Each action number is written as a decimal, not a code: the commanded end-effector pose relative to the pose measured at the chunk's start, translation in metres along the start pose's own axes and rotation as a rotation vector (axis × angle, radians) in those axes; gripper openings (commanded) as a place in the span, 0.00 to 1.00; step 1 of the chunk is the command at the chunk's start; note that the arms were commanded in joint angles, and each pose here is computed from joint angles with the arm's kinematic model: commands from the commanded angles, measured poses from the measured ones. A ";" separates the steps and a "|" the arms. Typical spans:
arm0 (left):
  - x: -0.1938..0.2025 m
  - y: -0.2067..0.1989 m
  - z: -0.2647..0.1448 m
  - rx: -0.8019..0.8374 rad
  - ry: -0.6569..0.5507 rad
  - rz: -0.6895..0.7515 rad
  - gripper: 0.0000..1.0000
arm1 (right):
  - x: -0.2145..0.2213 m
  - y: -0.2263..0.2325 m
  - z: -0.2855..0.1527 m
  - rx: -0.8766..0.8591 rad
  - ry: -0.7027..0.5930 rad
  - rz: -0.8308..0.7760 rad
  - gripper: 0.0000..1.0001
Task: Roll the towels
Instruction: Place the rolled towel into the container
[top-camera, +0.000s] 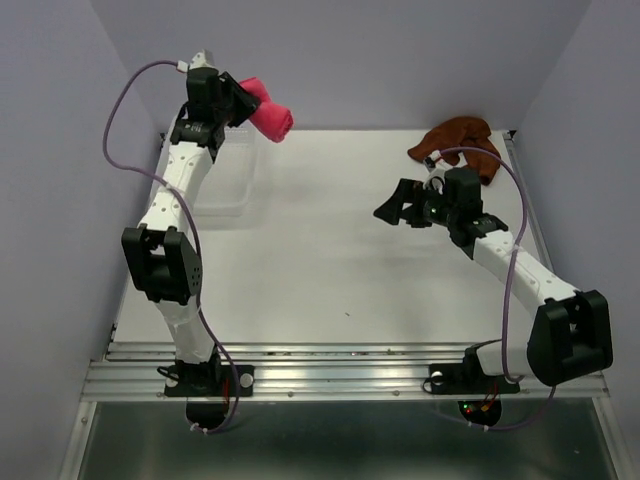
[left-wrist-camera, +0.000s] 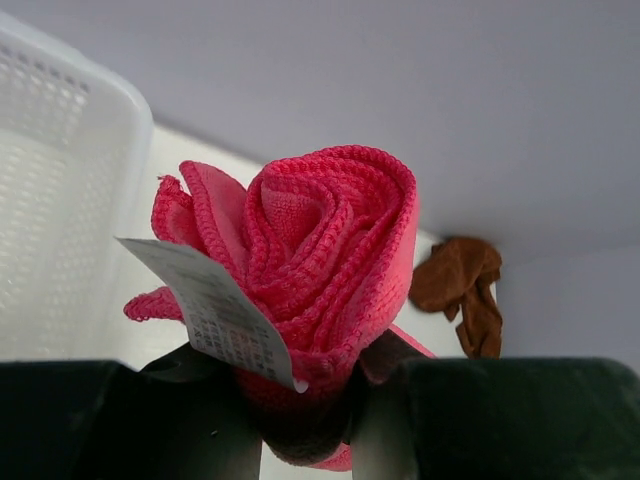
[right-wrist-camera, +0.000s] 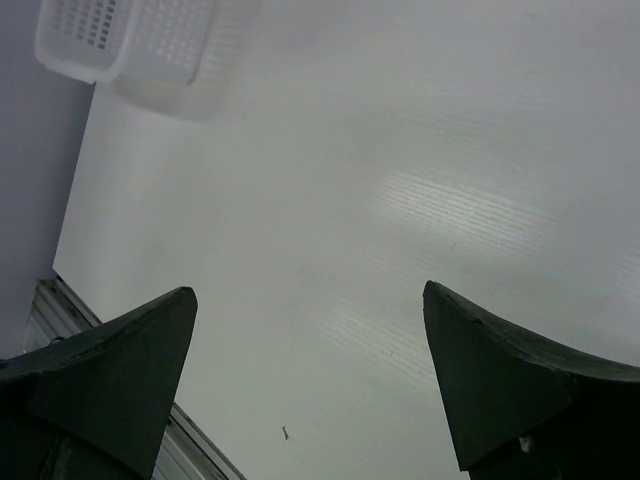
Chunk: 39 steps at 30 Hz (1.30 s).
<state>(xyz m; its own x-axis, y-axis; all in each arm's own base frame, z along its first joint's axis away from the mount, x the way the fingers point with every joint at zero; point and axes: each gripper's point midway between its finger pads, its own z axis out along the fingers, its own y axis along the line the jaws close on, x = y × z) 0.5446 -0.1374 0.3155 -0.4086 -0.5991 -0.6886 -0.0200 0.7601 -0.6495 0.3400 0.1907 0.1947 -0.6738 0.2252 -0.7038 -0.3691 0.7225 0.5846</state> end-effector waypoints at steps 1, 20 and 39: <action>-0.062 0.008 0.001 0.028 -0.110 -0.004 0.00 | -0.030 -0.003 0.007 0.043 -0.066 0.008 1.00; -0.103 0.159 0.107 -0.075 -0.294 -0.248 0.00 | -0.040 -0.027 0.054 0.087 0.010 0.052 1.00; -0.072 0.224 0.152 -0.179 -0.314 -0.299 0.00 | -0.018 -0.048 0.079 0.114 0.133 0.087 1.00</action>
<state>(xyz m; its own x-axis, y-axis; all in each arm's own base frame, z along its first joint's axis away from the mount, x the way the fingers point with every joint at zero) 0.6945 0.0273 0.1359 -0.1566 -0.8250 -0.5430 -0.3223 0.5623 -0.7615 0.4115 0.2020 0.1380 -0.7844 0.2228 -0.5789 -0.2172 0.7755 0.5928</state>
